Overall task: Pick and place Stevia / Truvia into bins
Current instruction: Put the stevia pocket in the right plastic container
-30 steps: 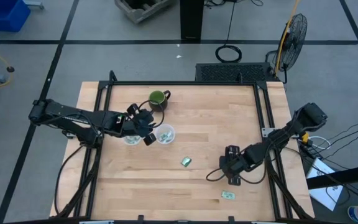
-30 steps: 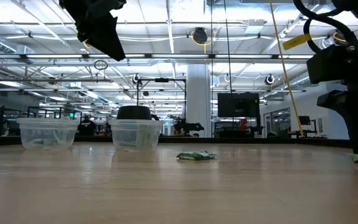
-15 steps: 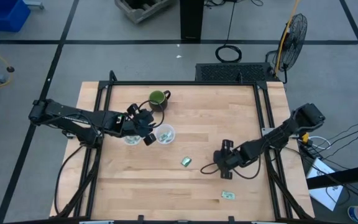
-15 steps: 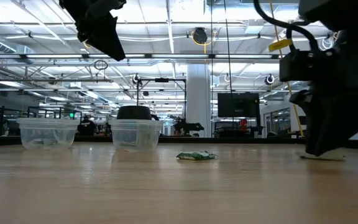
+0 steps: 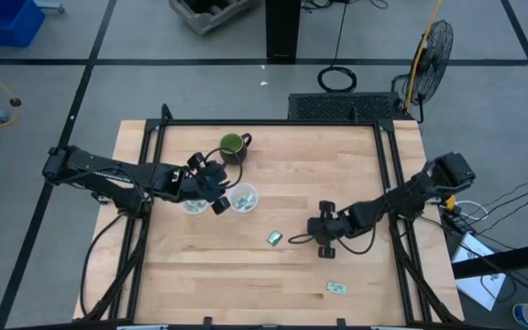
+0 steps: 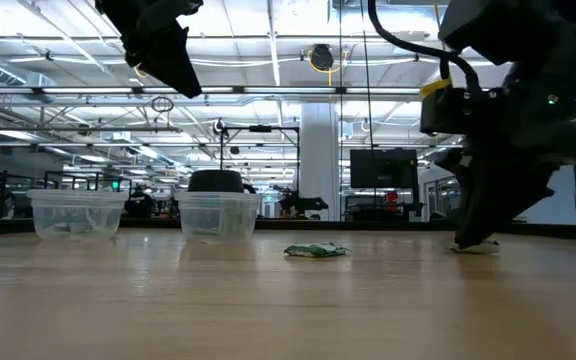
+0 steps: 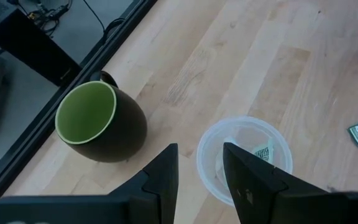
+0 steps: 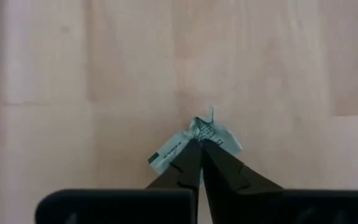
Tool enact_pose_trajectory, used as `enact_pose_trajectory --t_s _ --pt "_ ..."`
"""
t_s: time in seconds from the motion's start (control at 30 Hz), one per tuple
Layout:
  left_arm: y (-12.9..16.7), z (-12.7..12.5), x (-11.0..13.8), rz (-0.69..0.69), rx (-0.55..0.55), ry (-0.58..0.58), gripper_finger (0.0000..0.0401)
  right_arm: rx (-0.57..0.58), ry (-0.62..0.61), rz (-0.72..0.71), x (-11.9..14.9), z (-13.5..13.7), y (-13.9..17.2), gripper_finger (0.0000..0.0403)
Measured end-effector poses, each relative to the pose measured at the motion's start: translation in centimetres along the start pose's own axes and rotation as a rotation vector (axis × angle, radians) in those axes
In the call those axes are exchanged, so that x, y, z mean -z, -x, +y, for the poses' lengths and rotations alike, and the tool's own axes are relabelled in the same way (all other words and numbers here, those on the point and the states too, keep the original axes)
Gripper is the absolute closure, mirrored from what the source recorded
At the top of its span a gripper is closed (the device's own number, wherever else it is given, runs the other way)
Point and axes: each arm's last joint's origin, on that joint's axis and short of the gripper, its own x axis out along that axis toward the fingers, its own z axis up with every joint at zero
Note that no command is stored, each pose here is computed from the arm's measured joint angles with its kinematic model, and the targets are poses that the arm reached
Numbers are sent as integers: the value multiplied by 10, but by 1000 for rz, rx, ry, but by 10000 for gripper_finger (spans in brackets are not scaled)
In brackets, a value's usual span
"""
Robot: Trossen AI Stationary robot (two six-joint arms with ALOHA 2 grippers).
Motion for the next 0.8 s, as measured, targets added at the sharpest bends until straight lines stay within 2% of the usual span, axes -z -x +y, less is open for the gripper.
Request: enact_pose_trajectory --t_s 0.1,0.2,0.3,0.4,0.57,0.67,0.8 --pt "0 0 0 -1 -1 -7 267 35 37 -69 -11 -7 3 401" --pt "0 0 0 -5 -11 -7 267 123 52 -175 -28 -19 8 402" --pt "0 0 0 -7 -16 -7 267 174 35 -321 -47 -36 7 402" --pt "0 1 0 -11 -24 -6 267 132 -47 -555 -74 -57 13 402" --pt "0 3 -1 -48 -113 -1 268 43 -148 -845 -99 -89 17 402" --pt "0 6 -3 -89 -200 5 267 6 -146 -856 -110 -94 2 402" --pt "-1 11 -6 -128 -298 19 268 26 -84 -749 -134 -92 -28 402"
